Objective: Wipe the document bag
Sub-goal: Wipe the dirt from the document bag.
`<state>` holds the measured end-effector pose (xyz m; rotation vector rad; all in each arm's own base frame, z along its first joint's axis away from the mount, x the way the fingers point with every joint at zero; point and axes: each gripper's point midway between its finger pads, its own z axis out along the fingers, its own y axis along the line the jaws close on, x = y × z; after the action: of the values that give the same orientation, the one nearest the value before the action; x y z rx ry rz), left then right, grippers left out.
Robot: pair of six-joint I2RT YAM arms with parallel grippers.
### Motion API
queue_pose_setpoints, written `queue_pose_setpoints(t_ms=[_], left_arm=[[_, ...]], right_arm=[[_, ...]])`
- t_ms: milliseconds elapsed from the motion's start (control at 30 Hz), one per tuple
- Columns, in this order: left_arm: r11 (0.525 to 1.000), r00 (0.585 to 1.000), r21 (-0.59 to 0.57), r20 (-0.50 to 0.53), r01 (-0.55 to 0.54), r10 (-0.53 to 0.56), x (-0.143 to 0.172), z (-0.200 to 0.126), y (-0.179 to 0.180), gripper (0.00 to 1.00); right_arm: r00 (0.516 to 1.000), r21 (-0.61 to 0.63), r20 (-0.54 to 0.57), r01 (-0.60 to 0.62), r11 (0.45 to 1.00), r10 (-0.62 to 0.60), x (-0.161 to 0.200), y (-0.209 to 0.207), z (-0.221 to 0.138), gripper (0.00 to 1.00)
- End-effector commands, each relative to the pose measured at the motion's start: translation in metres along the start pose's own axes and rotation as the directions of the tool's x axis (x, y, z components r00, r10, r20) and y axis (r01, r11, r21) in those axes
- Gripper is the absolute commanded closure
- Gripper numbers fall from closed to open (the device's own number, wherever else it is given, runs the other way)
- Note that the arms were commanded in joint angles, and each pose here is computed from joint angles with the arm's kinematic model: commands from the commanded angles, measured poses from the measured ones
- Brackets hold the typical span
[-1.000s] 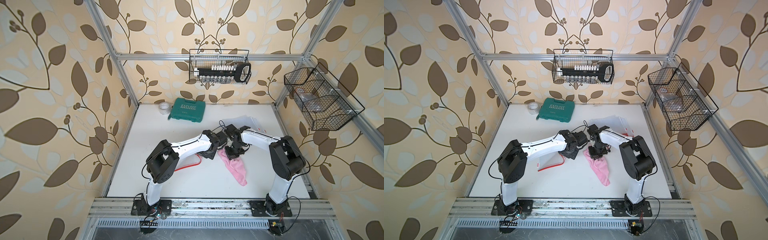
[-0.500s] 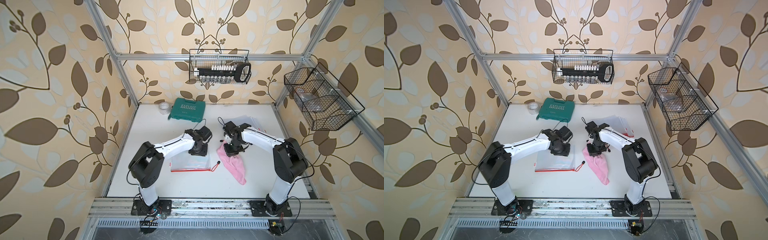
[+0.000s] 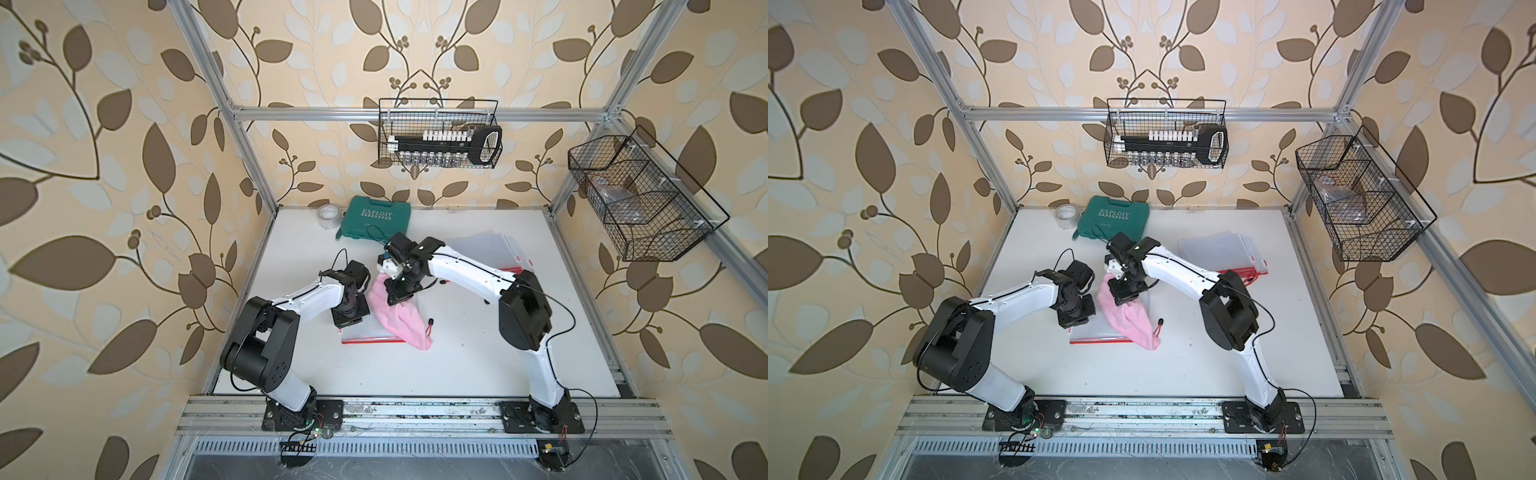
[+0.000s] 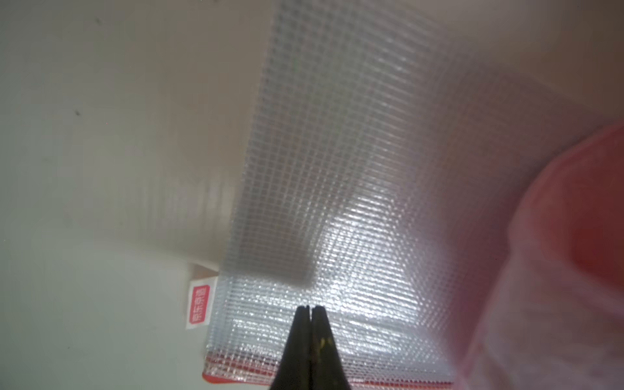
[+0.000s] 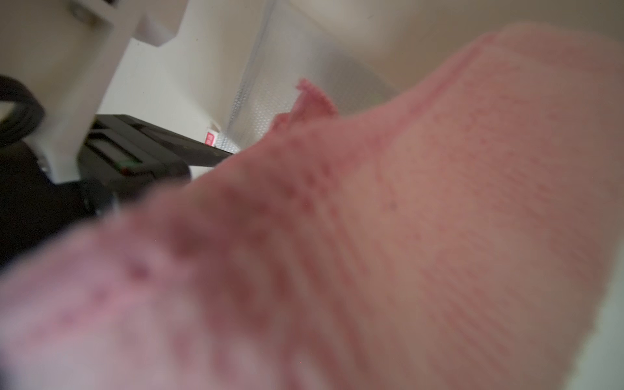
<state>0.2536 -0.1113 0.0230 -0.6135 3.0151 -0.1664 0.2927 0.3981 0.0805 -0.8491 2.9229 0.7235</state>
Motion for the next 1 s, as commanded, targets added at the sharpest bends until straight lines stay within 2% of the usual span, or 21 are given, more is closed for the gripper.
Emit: queue_pose_setpoints(t_ms=[0,67,133,200,300,400,467,500,567,667,733,800,867,967], left_arm=[[0.998,0.997,0.005,-0.039,0.061,-0.06,0.005,0.01,0.003,1.0],[0.996,0.994,-0.008,-0.065,0.086,-0.086,0.011,0.018,0.009,1.0],[0.995,0.992,-0.018,-0.084,0.098,-0.099,0.016,0.025,0.013,1.0],[0.994,0.989,-0.031,-0.106,0.104,-0.107,0.021,0.033,0.017,1.0],[0.994,0.984,-0.041,-0.141,0.103,-0.108,0.027,0.045,0.02,1.0],[0.994,0.983,-0.041,-0.144,0.105,-0.11,0.027,0.047,0.019,1.0],[0.995,0.986,-0.031,-0.132,0.099,-0.102,0.025,0.044,0.017,1.0],[0.995,0.987,-0.023,-0.129,0.096,-0.098,0.023,0.043,0.015,1.0],[0.996,0.988,-0.008,-0.129,0.089,-0.09,0.022,0.042,0.012,1.0],[0.996,0.989,0.005,-0.119,0.085,-0.084,0.021,0.038,0.01,1.0],[0.997,0.991,0.014,-0.106,0.082,-0.08,0.019,0.033,0.009,1.0],[0.997,0.993,0.019,-0.093,0.078,-0.076,0.018,0.029,0.009,1.0],[0.997,0.993,0.017,-0.087,0.079,-0.077,0.019,0.028,0.011,1.0],[0.996,0.993,0.018,-0.084,0.082,-0.08,0.02,0.027,0.012,1.0]], right_arm=[[0.993,-0.157,-0.103,-0.07,0.985,0.054,0.008,0.019,0.037,1.0],[0.986,-0.191,-0.131,-0.123,0.974,0.098,0.01,0.012,0.056,1.0],[0.98,-0.171,-0.149,-0.154,0.973,0.129,0.015,-0.004,0.068,1.0],[0.968,-0.018,-0.17,-0.189,0.982,0.184,0.028,-0.044,0.067,1.0],[0.962,0.228,-0.156,-0.187,0.955,0.226,0.051,-0.102,0.038,1.0],[0.957,0.454,-0.104,-0.198,0.869,0.272,0.072,-0.161,-0.012,1.0],[0.961,0.549,-0.095,-0.167,0.819,0.26,0.083,-0.18,-0.037,1.0],[0.964,0.562,-0.1,-0.149,0.814,0.245,0.084,-0.179,-0.046,1.0],[0.98,0.498,-0.102,-0.1,0.862,0.173,0.074,-0.153,-0.045,1.0],[0.996,0.276,-0.075,-0.027,0.961,0.05,0.041,-0.081,-0.025,1.0],[0.999,0.102,-0.045,0.006,0.995,-0.001,0.016,-0.033,-0.009,1.0],[0.999,-0.057,-0.034,-0.003,0.998,0.001,-0.005,0.002,0.012,1.0],[0.999,-0.168,-0.046,-0.036,0.985,0.029,-0.018,0.018,0.034,1.0],[0.992,-0.215,-0.093,-0.105,0.971,0.087,-0.023,0.013,0.062,1.0]])
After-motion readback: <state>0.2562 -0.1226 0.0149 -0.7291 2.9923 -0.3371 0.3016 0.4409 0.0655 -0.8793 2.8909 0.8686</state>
